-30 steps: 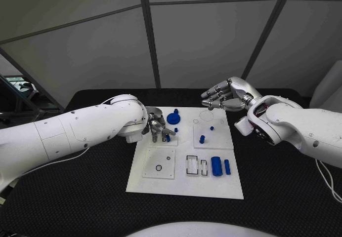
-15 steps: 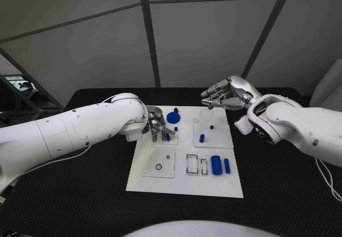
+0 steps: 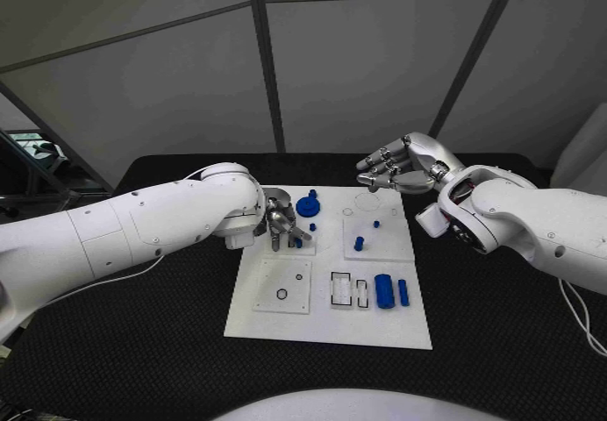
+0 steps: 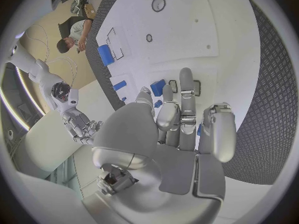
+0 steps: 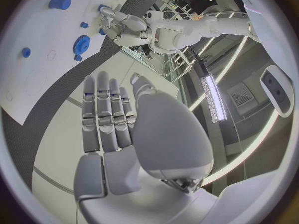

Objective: Assemble the parts on the task board

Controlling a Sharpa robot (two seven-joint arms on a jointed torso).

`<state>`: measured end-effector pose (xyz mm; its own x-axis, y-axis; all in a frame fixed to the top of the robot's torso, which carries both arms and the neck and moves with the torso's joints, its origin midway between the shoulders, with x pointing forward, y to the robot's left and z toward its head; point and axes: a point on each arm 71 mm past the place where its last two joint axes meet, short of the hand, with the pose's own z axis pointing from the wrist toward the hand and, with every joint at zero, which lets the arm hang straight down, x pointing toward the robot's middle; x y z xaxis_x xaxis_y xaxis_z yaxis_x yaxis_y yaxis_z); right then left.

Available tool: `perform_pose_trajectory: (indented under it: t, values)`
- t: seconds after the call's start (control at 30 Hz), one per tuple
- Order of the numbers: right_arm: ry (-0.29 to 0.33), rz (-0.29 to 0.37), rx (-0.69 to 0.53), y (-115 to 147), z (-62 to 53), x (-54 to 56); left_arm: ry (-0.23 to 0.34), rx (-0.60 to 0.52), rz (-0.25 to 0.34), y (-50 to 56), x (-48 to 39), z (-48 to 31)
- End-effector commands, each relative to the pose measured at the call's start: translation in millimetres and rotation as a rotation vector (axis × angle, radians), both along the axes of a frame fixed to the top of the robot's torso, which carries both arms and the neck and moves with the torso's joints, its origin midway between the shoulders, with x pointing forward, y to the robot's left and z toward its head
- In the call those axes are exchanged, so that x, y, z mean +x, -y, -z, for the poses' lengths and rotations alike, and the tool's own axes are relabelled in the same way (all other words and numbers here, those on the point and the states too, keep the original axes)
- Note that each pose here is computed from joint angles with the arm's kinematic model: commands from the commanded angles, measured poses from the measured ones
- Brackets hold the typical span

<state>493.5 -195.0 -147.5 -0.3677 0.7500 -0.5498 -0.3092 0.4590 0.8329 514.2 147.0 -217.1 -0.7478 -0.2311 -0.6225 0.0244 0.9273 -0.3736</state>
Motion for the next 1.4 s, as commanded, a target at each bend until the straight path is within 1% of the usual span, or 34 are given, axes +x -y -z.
perform_pose_trajectory:
  t: [0.03,0.37,0.8,1.1,1.4]
  values:
    - [0.003,-0.005,-0.001,-1,-1.3,0.2,-0.013,0.003,0.004,0.8,-0.4,-0.2]
    - [0.002,-0.005,-0.002,-1,-0.9,0.9,-0.018,-0.022,-0.012,0.9,-0.2,-0.5]
    - [-0.002,-0.005,-0.004,-1,-0.3,1.9,-0.025,-0.055,-0.036,-2.4,-1.7,-1.3]
    - [-0.002,0.004,-0.006,1,0.2,3.2,0.022,-0.094,-0.088,-9.7,-2.8,-5.9]
    - [-0.001,0.011,-0.008,4,0.2,3.5,0.077,-0.129,-0.139,-18.8,-7.8,-11.5]
